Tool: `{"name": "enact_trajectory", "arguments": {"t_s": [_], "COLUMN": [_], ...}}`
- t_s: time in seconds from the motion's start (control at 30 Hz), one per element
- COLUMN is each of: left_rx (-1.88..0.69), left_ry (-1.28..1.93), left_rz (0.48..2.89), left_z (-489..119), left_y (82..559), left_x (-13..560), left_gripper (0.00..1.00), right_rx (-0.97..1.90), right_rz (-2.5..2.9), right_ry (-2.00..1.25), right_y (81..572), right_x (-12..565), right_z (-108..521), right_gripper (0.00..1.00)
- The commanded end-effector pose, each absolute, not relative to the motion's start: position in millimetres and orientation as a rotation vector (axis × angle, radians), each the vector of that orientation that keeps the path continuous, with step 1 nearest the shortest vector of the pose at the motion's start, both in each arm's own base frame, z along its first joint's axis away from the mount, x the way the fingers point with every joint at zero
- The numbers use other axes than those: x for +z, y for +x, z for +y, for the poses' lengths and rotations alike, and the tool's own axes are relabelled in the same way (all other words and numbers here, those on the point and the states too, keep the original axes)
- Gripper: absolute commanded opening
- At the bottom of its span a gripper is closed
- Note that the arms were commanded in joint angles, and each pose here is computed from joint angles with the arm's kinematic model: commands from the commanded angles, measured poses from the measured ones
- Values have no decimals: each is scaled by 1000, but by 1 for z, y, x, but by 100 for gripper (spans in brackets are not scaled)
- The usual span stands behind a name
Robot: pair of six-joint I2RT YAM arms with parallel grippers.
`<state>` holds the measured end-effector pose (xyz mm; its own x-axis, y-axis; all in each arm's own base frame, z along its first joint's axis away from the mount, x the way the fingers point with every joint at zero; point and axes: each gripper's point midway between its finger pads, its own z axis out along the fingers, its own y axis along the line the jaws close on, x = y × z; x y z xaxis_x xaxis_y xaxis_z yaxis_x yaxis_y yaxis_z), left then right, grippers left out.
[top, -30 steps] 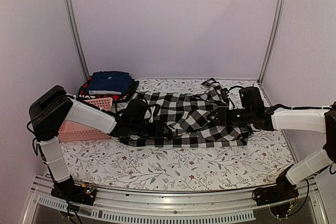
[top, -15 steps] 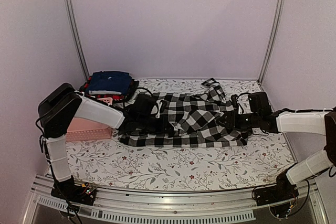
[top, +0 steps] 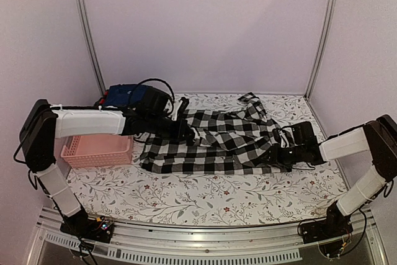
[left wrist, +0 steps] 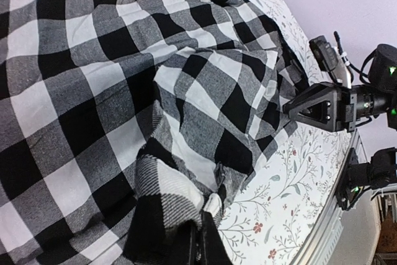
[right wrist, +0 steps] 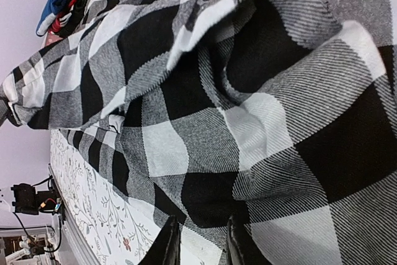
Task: Fold and stack the mixed laundry pile
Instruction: Adjust the 1/3-folded shirt at the center of the board.
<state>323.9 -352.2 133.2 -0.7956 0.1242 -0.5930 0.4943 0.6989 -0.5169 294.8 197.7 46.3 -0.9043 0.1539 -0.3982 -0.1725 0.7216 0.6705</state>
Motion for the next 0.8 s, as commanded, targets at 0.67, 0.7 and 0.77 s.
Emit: {"name": "enact_trajectory", "arguments": {"t_s": [0.67, 0.7, 0.77], "left_rx": [-1137, -1156, -1171], "left_ry": [700, 712, 734], "left_rz": [2117, 2110, 2095], "left_z": [-392, -394, -394], "left_y": [351, 349, 345], "left_x": [258, 260, 263], "left_gripper": [0, 0, 0], "right_rx": [1031, 1011, 951], "right_rz": [2238, 2237, 2239], "right_ry": [32, 31, 61], "right_y": [351, 351, 354], "right_x": [32, 30, 24], "right_z": [268, 269, 264], "right_gripper": [14, 15, 16]}}
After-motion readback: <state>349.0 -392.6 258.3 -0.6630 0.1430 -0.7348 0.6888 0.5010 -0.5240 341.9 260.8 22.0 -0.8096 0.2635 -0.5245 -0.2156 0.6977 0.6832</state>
